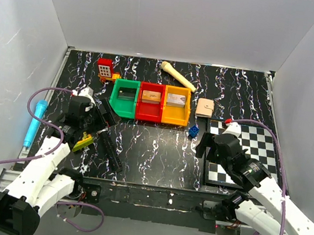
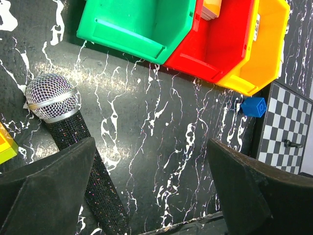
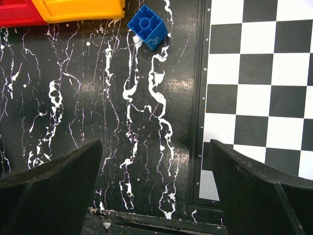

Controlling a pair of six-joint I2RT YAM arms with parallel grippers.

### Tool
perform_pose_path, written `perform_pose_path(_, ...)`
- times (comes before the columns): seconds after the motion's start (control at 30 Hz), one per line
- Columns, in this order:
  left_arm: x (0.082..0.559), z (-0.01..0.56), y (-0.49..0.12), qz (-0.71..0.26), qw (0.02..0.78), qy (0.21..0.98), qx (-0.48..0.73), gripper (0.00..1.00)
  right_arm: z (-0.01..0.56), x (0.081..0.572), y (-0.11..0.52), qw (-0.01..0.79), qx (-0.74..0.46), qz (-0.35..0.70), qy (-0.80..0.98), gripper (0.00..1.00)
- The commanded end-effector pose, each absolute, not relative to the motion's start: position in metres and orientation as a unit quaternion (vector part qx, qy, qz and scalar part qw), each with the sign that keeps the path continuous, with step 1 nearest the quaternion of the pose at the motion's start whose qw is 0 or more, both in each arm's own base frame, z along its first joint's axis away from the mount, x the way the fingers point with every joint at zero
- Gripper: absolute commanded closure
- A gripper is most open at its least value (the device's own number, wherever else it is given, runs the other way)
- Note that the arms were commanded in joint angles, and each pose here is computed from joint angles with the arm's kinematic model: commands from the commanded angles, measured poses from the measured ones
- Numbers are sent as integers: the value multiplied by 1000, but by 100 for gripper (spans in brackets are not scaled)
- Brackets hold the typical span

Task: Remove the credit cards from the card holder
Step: Pick up the card holder from the center of the board.

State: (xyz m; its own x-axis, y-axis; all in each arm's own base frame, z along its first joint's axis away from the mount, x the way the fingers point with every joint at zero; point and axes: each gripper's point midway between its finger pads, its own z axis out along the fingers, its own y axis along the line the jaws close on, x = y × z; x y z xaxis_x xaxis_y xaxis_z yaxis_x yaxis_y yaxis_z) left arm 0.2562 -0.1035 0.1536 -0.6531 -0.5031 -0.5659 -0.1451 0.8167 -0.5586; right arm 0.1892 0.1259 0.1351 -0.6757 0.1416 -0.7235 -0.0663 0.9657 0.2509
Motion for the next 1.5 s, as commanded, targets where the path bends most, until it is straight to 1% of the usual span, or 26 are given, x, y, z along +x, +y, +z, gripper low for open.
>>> perform_pose_path(0.0, 254, 162, -105, -244, 385, 875, -167, 2, 160, 200, 138, 426, 10, 152, 892, 2)
perform_pose_path(0.2, 252, 162, -105, -248, 387, 873, -164, 2, 156, 201, 139, 421, 7, 148, 895, 2)
perform_pose_path(0.37, 249, 170, -108, -263, 407, 862, -149, 2, 156, 199, 138, 413, 9, 146, 899, 3)
perform_pose_path(0.53, 245, 172, -105, -260, 417, 860, -141, 2, 175, 211, 134, 421, 19, 138, 896, 5)
perform_pose_path(0.63, 243, 166, -105, -253, 409, 866, -137, 2, 193, 231, 125, 434, 53, 128, 890, 5)
perform_pose_path(0.7, 243, 165, -108, -260, 405, 866, -134, 2, 200, 251, 107, 448, 110, 96, 882, 2)
perform_pose_path(0.73, 244, 164, -109, -263, 406, 865, -135, 2, 202, 262, 97, 455, 144, 83, 875, 2)
perform_pose_path(0.77, 244, 164, -110, -268, 408, 863, -135, 2, 205, 276, 93, 464, 166, 90, 865, 2)
perform_pose_path(0.8, 244, 162, -111, -272, 409, 861, -132, 2, 207, 289, 97, 465, 175, 119, 860, 4)
perform_pose_path(0.87, 245, 165, -113, -281, 417, 855, -129, 2, 204, 315, 95, 446, 214, 176, 851, 8)
perform_pose_path(0.9, 245, 165, -114, -282, 417, 855, -127, 2, 205, 327, 101, 431, 216, 212, 850, 9)
perform_pose_path(0.97, 244, 168, -116, -288, 418, 854, -119, 2, 198, 352, 109, 407, 205, 246, 855, 14)
perform_pose_path(1.1, 241, 169, -119, -292, 411, 857, -109, 2, 167, 389, 115, 358, 203, 265, 872, 18)
perform_pose_path(1.23, 237, 170, -122, -300, 407, 857, -100, 3, 147, 411, 111, 355, 221, 281, 864, 19)
perform_pose_path(1.47, 236, 171, -120, -300, 416, 853, -100, 5, 112, 430, 102, 324, 240, 271, 874, 23)
